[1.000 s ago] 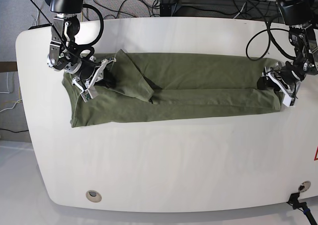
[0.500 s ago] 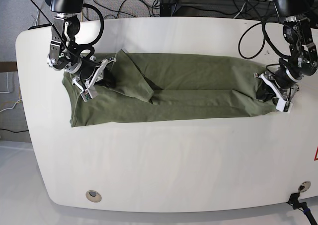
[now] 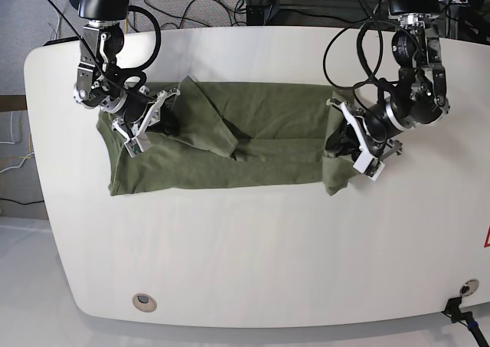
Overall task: Fold the T-shirt properly
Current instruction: 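Grasp the strip's end with left gripper and fold it toward the right gripper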
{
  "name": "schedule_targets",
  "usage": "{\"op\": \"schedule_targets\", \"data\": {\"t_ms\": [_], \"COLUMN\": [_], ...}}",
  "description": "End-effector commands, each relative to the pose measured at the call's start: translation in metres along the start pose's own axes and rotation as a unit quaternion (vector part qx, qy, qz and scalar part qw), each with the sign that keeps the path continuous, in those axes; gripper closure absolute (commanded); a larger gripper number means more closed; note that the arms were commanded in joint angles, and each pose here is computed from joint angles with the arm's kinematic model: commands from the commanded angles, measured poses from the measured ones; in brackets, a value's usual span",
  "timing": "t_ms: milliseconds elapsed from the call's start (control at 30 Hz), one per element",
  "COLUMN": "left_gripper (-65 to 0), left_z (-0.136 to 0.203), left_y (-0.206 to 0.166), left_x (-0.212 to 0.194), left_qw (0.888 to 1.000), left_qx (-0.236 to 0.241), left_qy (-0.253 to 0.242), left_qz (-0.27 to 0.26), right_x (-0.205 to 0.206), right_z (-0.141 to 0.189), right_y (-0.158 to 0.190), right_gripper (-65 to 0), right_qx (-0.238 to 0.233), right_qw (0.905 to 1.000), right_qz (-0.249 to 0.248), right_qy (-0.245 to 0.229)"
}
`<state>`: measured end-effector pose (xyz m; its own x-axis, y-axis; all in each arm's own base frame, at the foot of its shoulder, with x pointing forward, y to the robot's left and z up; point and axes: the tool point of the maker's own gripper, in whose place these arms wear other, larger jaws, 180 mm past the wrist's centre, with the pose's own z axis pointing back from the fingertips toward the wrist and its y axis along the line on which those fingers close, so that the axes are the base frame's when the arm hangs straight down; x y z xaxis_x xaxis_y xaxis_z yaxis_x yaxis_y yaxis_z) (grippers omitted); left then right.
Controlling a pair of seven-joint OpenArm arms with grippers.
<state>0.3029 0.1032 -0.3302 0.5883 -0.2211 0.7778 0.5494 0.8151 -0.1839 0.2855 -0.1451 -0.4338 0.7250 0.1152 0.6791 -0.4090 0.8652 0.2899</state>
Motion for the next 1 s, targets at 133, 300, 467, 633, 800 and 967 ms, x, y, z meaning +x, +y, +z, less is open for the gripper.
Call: {"op": "schedule_targets", "data": {"t_ms": [133, 300, 467, 633, 800, 967], "left_gripper": [0.0, 0.0, -8.6, -20.7, -20.7, -20.5], "left_z": [-0.026, -0.040, -0.047, -0.055, -0.045, -0.034], "left_y": [-0.055, -0.074, -0.077, -0.121, -0.158, -0.083], "left_x": [0.033, 0.033, 0.037, 0.048, 0.072, 0.057], "left_qw": [0.996, 0.993, 0.991, 0.987, 0.981, 0.995], "left_qx": [-0.063, -0.081, -0.088, -0.142, -0.178, -0.074], "left_qy": [-0.055, -0.054, -0.057, -0.057, -0.080, -0.050], "left_qz": [0.031, 0.071, 0.082, 0.050, -0.012, -0.045], "right_x": [-0.031, -0.031, -0.031, -0.031, -0.031, -0.031], "right_z": [0.000, -0.001, -0.001, -0.001, -0.001, -0.001], "right_y": [-0.004, -0.003, -0.003, -0.003, -0.003, -0.003], "right_gripper": [0.0, 0.0, 0.0, 0.0, 0.0, 0.0], "right_qx": [-0.016, -0.016, -0.016, -0.016, -0.015, -0.015], "right_qw": [0.9973, 0.9973, 0.9973, 0.9973, 0.9973, 0.9973], "right_qz": [0.011, 0.011, 0.011, 0.011, 0.011, 0.011], "right_qy": [0.071, 0.071, 0.071, 0.071, 0.071, 0.071]}}
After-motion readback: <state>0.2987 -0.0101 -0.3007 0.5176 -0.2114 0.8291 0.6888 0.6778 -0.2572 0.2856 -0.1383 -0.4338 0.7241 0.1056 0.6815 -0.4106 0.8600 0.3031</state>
